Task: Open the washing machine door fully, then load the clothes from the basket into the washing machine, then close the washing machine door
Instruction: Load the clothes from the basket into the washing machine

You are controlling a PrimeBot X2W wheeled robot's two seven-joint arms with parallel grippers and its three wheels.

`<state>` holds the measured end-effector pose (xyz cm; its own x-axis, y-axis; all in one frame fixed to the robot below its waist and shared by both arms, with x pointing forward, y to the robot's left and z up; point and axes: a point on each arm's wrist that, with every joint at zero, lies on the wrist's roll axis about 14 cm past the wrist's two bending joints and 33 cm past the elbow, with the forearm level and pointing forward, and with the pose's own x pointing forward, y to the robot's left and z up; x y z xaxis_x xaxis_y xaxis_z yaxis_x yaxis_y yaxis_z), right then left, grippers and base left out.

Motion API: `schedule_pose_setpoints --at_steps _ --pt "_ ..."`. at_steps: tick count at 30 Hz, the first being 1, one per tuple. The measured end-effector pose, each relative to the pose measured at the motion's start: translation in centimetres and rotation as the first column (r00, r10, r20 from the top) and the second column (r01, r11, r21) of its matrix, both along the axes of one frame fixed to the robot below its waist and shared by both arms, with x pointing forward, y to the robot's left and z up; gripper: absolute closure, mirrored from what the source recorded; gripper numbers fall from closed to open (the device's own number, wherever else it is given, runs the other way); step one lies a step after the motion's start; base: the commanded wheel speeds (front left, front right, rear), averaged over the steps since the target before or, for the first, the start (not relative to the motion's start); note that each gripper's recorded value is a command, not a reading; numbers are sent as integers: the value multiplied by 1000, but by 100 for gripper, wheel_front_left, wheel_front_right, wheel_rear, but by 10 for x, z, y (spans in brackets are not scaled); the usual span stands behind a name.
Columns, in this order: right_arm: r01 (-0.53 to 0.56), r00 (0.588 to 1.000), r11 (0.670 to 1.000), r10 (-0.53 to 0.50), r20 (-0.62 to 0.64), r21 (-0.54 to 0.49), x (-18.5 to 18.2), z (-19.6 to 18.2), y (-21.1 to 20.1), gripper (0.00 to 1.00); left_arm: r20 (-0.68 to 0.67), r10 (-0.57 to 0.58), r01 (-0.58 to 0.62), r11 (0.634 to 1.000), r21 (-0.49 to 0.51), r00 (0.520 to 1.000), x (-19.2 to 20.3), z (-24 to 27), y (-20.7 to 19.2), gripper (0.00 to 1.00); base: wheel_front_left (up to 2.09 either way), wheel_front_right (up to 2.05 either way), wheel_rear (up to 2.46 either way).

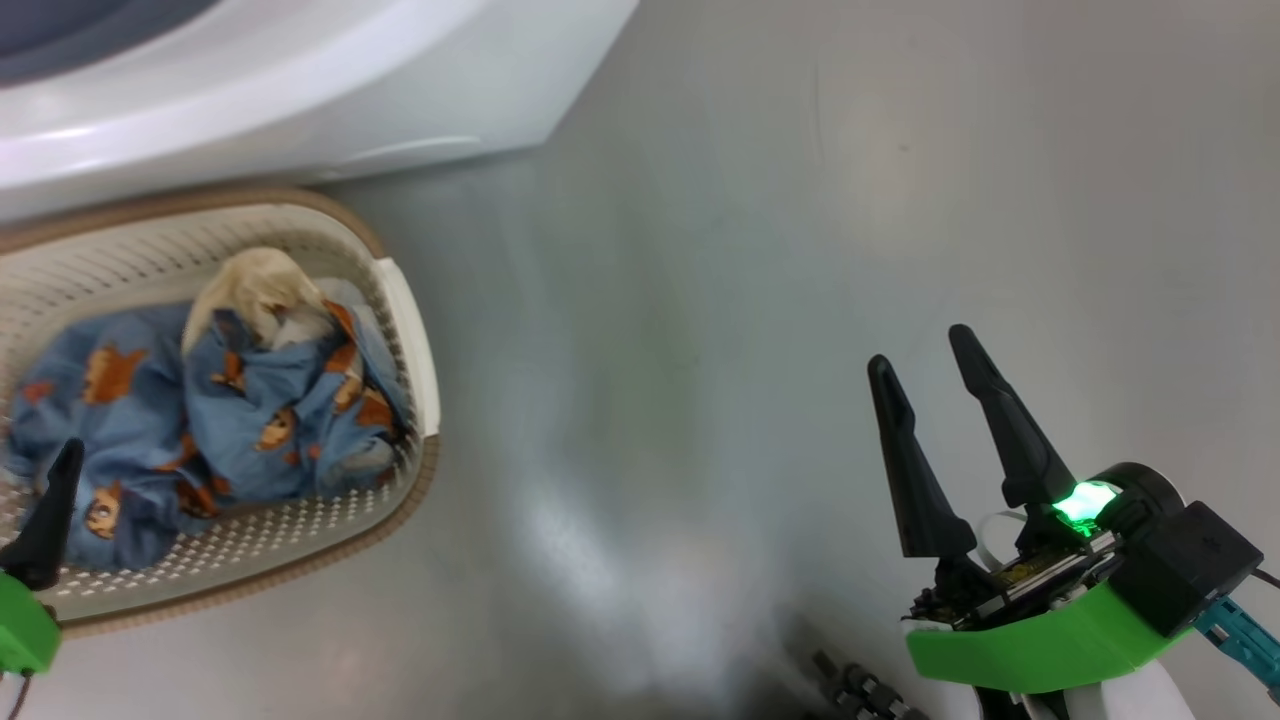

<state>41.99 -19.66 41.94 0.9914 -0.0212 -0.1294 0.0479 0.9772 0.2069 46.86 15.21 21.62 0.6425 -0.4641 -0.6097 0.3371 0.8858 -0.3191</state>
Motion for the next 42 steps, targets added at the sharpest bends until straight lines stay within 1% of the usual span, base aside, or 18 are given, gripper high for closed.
schedule_pose_setpoints --at_steps 4,7,13,17,20,24,27,30,31,33,34,38,42 --pt "2 1000 1000 -2 -28 7 0 -10 1 0 -39 -49 51 998 47 998 0 -27 -1 0 0 0 0" --pt "8 999 1000 -8 -41 7 -1 -13 0 0 -65 -105 111 990 86 992 -1 -46 -3 0 0 0 0" --pt "50 997 999 -50 -59 12 -7 -15 -10 0 -83 -181 190 975 120 980 8 -72 -17 0 0 0 0" --pt "55 996 998 -54 -64 11 -9 -15 -10 0 -93 -209 221 965 143 973 12 -85 -21 0 0 0 0" --pt "68 995 998 -67 -70 8 -11 -15 -12 0 -125 -228 248 951 187 966 15 -99 -16 0 0 0 0" --pt "85 993 996 -86 -81 -10 -15 -15 -18 0 -170 -271 301 934 190 947 8 -113 -26 0 0 0 0" --pt "97 991 995 -98 -91 -15 -19 -16 -20 0 -230 -292 341 916 212 928 1 -124 -26 0 0 0 0" --pt "103 990 995 -104 -94 -14 -20 -15 -21 0 -251 -305 360 907 217 919 -3 -128 -27 0 0 0 0" --pt "104 990 995 -104 -92 -12 -20 -15 -21 0 -254 -306 362 907 216 918 -4 -129 -28 12 0 0 0" --pt "101 990 995 -102 -93 -9 -20 -16 -20 0 -260 -308 365 906 214 915 -4 -131 -29 97 0 0 0" --pt "100 990 995 -101 -94 -9 -19 -16 -19 0 -262 -309 367 906 212 914 -5 -132 -30 100 0 0 0" --pt "99 990 995 -99 -101 -8 -19 -19 -19 0 -272 -326 385 900 203 905 -11 -135 -32 100 0 0 0" --pt "99 990 995 -100 -96 -6 -19 -18 -19 0 -253 -324 376 907 191 912 -10 -129 -34 100 0 0 0"
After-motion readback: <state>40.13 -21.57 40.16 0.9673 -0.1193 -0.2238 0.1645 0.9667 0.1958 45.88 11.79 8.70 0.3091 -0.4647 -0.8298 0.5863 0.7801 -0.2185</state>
